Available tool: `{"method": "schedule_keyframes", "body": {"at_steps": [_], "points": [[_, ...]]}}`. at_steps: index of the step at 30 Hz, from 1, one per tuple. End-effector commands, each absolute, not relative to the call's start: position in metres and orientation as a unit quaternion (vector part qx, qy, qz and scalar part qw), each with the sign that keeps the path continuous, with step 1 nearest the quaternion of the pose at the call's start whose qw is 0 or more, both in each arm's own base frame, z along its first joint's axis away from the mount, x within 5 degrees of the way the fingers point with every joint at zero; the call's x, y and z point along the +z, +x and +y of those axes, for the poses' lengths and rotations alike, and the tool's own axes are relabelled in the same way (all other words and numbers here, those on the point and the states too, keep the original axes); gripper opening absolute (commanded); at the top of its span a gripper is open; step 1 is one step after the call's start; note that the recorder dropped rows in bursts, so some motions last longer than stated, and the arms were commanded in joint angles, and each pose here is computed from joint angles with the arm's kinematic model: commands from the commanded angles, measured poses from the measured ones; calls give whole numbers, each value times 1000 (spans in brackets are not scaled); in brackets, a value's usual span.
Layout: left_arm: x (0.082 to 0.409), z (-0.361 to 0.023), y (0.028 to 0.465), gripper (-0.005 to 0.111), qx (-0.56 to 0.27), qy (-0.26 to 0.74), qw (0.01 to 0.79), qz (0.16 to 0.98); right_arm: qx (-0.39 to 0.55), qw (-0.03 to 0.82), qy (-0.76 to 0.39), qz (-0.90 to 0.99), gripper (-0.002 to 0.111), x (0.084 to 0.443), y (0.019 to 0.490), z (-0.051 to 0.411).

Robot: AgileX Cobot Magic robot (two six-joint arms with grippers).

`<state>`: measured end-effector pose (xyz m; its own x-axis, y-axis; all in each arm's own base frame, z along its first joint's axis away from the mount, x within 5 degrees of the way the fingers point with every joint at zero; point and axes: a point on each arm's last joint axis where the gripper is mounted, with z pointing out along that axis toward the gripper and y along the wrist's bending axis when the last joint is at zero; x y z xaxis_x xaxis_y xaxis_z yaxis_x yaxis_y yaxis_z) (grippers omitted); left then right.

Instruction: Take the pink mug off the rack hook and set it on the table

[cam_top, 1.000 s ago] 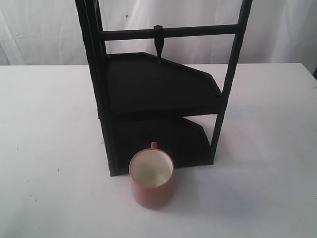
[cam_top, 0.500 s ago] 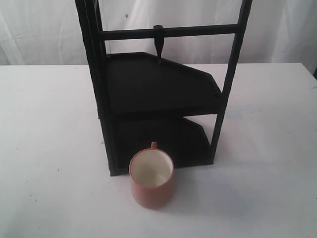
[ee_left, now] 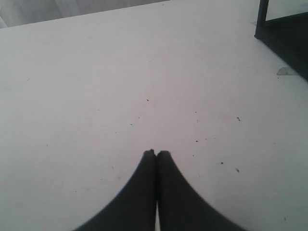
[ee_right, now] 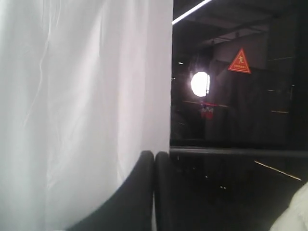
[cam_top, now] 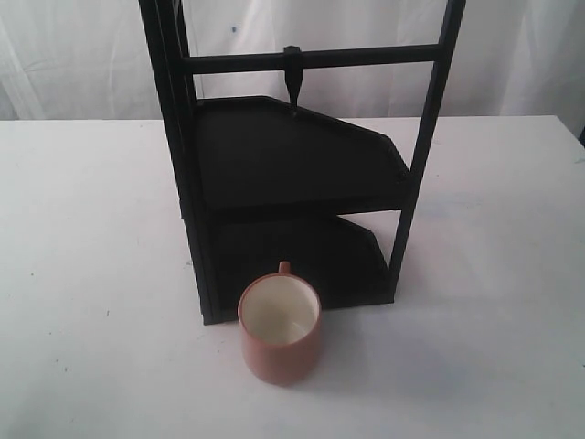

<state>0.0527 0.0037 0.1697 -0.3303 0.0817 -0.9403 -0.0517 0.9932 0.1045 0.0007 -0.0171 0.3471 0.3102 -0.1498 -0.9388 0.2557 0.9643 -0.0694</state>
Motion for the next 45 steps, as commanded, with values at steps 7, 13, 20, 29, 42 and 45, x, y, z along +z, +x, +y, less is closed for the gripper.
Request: {"method": "schedule_keyframes", "body": {"at_steps": [7,13,20,29,42,45], "points": [[169,4,52,0,57,10,578,814,-85,742,-67,662,0,245,49,0],[169,4,52,0,57,10,578,814,-49,612,10,789,0,183,53,-7],[169,4,52,0,57,10,578,814,-50,611,9,790,0,183,53,-7],[169,4,52,0,57,10,578,814,-50,611,9,790,0,183,53,-7],[169,4,52,0,57,10,578,814,-49,611,9,790,0,183,53,-7],[169,4,52,0,57,10,578,814,-49,611,9,790,0,183,53,-7]]}}
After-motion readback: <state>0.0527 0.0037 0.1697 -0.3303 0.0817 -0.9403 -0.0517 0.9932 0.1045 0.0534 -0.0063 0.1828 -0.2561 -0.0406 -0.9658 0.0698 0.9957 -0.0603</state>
